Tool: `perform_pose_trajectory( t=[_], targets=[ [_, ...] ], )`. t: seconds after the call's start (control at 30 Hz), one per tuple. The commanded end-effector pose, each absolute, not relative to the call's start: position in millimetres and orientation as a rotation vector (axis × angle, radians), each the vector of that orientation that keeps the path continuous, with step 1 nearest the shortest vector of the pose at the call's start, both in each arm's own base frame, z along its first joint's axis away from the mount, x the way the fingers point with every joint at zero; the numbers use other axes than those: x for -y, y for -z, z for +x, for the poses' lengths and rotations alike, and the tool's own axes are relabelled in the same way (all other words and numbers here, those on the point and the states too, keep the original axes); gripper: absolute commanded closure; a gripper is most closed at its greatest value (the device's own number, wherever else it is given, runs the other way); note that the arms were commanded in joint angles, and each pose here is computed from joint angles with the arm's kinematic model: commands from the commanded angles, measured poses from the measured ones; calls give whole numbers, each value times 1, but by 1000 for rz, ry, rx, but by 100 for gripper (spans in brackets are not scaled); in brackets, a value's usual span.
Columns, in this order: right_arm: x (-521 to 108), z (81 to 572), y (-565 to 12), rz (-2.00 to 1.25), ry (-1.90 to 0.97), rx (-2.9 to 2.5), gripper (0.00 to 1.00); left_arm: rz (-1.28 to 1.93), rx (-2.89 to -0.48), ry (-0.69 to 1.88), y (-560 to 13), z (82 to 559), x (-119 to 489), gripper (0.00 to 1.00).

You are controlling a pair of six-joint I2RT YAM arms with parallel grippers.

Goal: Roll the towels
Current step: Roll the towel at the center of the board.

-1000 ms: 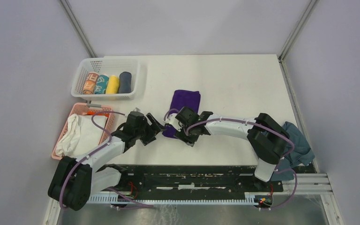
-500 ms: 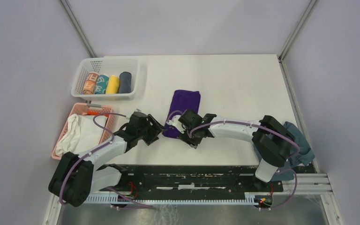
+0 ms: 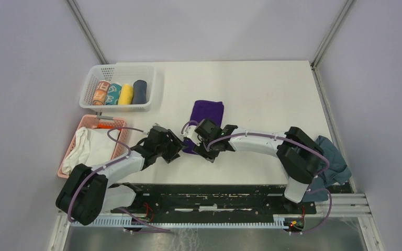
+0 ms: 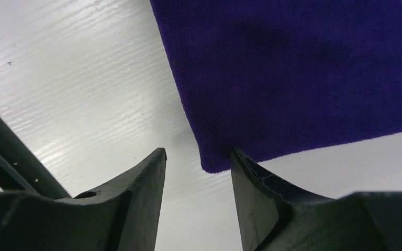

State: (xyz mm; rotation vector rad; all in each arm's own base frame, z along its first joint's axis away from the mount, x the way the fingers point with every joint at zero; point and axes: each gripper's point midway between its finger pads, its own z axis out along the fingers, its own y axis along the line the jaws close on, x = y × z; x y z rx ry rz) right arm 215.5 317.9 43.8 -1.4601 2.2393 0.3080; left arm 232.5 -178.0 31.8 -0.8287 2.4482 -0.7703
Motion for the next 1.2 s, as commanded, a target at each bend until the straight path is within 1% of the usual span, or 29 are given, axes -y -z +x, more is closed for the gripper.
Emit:
perform_pose_trajectory(
  t=[0.0,0.13,0.23,0.43,0.73,0.9,1.07,1.17],
  targets=[
    [-329,223,-33,-1491,-298,-2227,43,-853,-2409,797,-37,243,185,30],
    [-319,215,-11,-1515,-265,-2300,44,-850,-2423,785,-33,241,186,32],
    [-316,206,-1,-1517,-300,-2346,49,-863,-2435,780,-28,238,188,33],
    [-326,193,-1,-1475,-427,-2368,73,-891,-2452,764,-22,233,190,35],
    [-346,192,-20,-1338,-567,-2355,94,-914,-2466,703,-18,230,186,37],
    [-352,195,-25,-1262,-589,-2379,99,-924,-2484,695,-17,222,189,38],
    [-355,197,-33,-1218,-622,-2371,99,-943,-2494,626,-11,212,182,36],
    [-354,198,-36,-1196,-637,-2368,100,-955,-2481,600,-10,215,179,35]
  ],
)
